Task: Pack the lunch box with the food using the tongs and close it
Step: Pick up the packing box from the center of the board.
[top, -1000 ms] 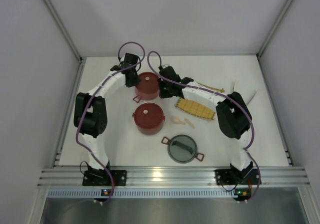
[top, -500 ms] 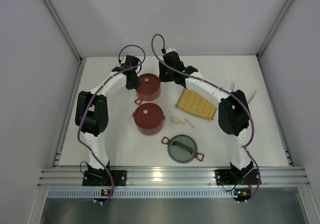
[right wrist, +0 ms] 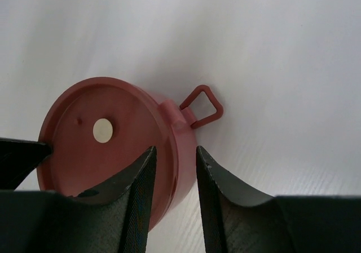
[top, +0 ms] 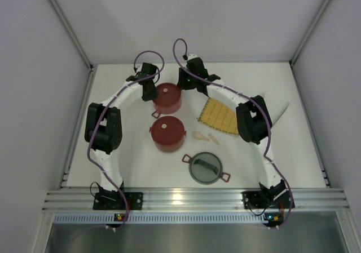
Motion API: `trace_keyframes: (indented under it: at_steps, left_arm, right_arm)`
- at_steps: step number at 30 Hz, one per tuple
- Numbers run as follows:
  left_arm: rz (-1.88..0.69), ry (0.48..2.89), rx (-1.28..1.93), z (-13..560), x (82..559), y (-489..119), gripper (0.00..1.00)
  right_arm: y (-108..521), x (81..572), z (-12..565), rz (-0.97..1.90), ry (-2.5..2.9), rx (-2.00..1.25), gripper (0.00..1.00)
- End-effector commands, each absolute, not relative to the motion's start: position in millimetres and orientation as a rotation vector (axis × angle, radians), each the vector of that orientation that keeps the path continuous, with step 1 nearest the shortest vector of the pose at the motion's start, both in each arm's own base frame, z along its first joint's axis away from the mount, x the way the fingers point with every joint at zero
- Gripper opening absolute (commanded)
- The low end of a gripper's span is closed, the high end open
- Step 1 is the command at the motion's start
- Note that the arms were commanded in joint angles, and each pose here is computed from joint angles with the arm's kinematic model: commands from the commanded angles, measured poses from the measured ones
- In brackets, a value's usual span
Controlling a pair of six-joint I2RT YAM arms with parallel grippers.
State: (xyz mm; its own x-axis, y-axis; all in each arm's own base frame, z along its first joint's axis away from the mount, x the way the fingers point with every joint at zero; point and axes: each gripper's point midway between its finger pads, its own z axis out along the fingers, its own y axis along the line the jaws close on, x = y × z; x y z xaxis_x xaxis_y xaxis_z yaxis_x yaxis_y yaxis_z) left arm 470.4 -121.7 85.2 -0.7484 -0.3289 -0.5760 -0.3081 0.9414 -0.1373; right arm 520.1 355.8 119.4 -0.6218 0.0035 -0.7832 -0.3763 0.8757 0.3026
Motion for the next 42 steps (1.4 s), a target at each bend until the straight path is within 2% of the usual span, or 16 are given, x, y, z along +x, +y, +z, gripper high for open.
trace_keyframes:
  at_steps: [1,8,12,16,17,21,31,37,42]
  left_arm:
    - [0.002,2.546,-0.432,65.1,455.1,-117.8,0.06]
    - [-0.004,2.549,-0.429,66.9,460.1,-121.0,0.07]
    - [0.001,2.540,-0.423,71.5,463.4,-120.6,0.11]
    - [0.006,2.538,-0.424,73.2,466.9,-120.8,0.23]
    - [-0.002,2.530,-0.428,76.3,470.0,-122.2,0.33]
    - [-0.008,2.540,-0.433,71.3,477.7,-126.2,0.43]
    - [-0.002,2.556,-0.434,62.4,501.1,-131.6,0.46]
    - [-0.010,2.578,-0.427,51.8,517.4,-137.8,0.47]
    - [-0.057,2.546,-0.424,58.2,531.9,-145.5,0.52]
  right_arm:
    - [378.5,532.0,154.0,0.686,2.054,-0.293,0.34]
    - [370.2,513.8,107.1,0.678,2.154,-0.289,0.33]
    - [364.4,505.2,81.1,0.653,2.230,-0.282,0.28]
    - [347.3,491.7,61.1,0.567,2.309,-0.243,0.24]
    - [345.0,487.2,59.0,0.555,2.323,-0.235,0.24]
    - [335.6,467.4,56.5,0.496,2.358,-0.240,0.23]
    - [323.7,416.7,49.4,0.416,2.427,-0.261,0.22]
    - [344.0,386.6,60.3,0.445,2.421,-0.340,0.23]
    - [356.2,372.9,57.6,0.473,2.439,-0.384,0.26]
